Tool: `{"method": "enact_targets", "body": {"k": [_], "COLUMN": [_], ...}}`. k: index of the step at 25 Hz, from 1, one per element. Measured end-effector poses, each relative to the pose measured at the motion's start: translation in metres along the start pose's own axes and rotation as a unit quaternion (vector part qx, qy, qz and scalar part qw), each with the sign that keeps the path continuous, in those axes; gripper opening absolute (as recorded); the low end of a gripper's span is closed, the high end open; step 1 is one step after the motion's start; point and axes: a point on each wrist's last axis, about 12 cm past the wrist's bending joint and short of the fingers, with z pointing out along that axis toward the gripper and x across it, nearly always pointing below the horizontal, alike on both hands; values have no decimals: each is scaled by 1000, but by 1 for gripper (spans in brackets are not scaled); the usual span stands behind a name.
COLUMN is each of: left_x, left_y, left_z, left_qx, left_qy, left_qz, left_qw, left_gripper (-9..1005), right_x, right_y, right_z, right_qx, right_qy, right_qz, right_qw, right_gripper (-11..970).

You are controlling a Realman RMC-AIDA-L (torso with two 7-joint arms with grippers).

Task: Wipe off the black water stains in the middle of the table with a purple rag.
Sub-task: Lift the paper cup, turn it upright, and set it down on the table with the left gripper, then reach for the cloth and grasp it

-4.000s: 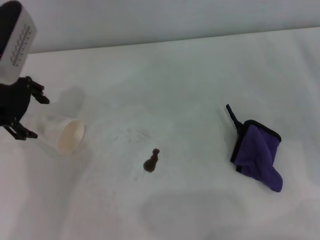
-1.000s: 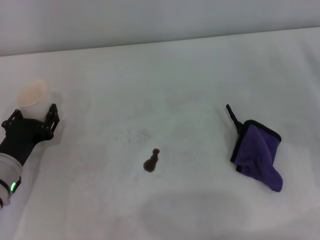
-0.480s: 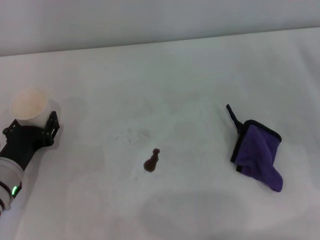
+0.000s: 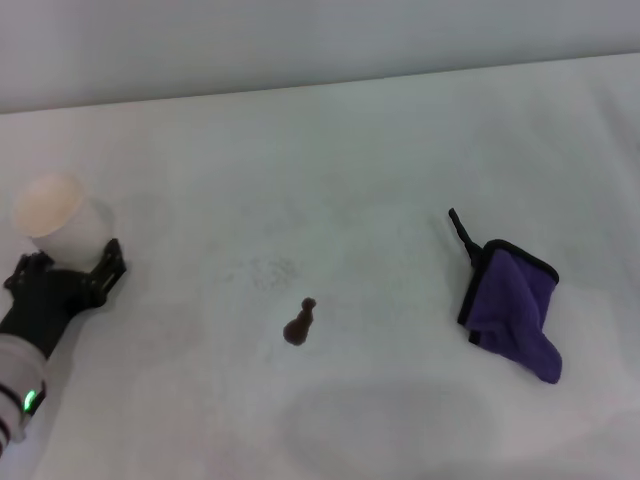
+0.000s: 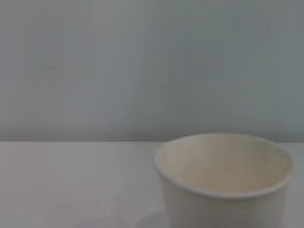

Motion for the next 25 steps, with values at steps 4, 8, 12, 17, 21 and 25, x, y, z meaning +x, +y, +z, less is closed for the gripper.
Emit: {"method": "enact_targets", "body": {"k": [4, 8, 12, 17, 21, 25], "left_x": [1, -1, -2, 3, 7, 8], "left_y": [2, 2, 1, -2, -5, -5], "left_z": [-17, -26, -32, -41, -57, -77], "left_qx": [-5, -8, -9, -13, -18, -33], "left_qy": [-50, -82, -100, -106, -132, -174], "left_qz": [-3, 2, 0, -14, -28, -47], "left_qw": [999, 997, 995, 994, 991, 983], "left_gripper": [806, 867, 881, 880, 880, 880], "right_x": [0, 0, -2, -3, -6, -7], "right_y": [0, 0, 0, 4, 8, 11], "right_z": [0, 0, 1, 5, 8, 12], "right_qx": [0, -1, -2, -7, -14, -21], "right_qy": [1, 0, -2, -6, -11, -14], "right_qz": [0, -1, -2, -2, -3, -2], "right_qw": [1000, 1000, 1000, 1000, 1000, 1000], "right_gripper": [853, 853, 853, 853, 853, 852]}}
